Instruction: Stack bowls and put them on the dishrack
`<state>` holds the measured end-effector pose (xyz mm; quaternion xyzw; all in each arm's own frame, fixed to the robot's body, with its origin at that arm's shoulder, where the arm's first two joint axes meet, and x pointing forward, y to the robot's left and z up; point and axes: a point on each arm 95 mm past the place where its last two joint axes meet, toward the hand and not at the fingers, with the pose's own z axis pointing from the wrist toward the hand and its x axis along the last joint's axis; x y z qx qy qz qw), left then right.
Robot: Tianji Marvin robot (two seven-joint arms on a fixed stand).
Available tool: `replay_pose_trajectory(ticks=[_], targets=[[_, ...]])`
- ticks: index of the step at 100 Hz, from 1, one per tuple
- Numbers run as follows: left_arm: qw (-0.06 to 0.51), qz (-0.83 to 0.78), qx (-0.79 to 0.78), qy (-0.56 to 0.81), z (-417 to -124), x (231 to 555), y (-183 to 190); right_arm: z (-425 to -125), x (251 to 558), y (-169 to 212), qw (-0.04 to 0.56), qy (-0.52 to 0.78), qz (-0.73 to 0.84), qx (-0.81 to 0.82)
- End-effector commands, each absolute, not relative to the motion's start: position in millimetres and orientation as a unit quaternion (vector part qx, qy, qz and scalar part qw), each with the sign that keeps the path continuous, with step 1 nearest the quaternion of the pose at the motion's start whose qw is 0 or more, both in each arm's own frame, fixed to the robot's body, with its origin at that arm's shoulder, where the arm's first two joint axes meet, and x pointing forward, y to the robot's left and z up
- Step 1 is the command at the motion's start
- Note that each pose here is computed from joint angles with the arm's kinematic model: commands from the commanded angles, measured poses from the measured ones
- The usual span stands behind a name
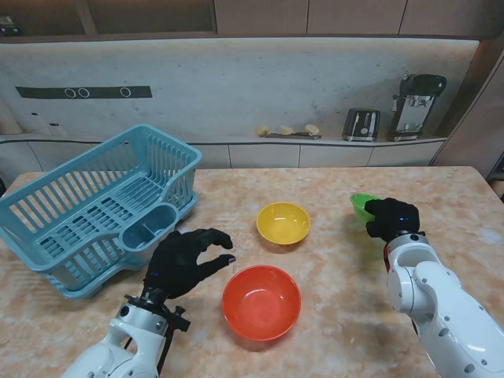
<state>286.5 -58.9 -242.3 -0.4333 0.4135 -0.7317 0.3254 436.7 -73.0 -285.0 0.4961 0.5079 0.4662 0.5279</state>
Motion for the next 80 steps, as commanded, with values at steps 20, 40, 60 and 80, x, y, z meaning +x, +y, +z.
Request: replay_pose_trajectory(ticks=[20, 40, 60, 80], targets=[[0.321, -0.732, -0.434, 0.416, -241.7, 283.9, -60.4, -269.9, 415.6, -48.5, 0.512, 0.502, 0.527, 0.457], [0.323, -0.733, -0.432, 0.415, -241.3, 284.9, -60.1, -263.4, 404.4, -34.2, 0.494, 0.492, 0.570, 0.435], [0.325, -0.734, -0.430, 0.413, -241.7, 282.9, -59.0, -260.1, 391.7, -18.5, 0.469, 0.490, 0.608, 0.412], [0.326, -0.734, -0.429, 0.412, -241.7, 282.4, -58.8, -261.7, 380.1, -3.5, 0.442, 0.494, 0.638, 0.392]])
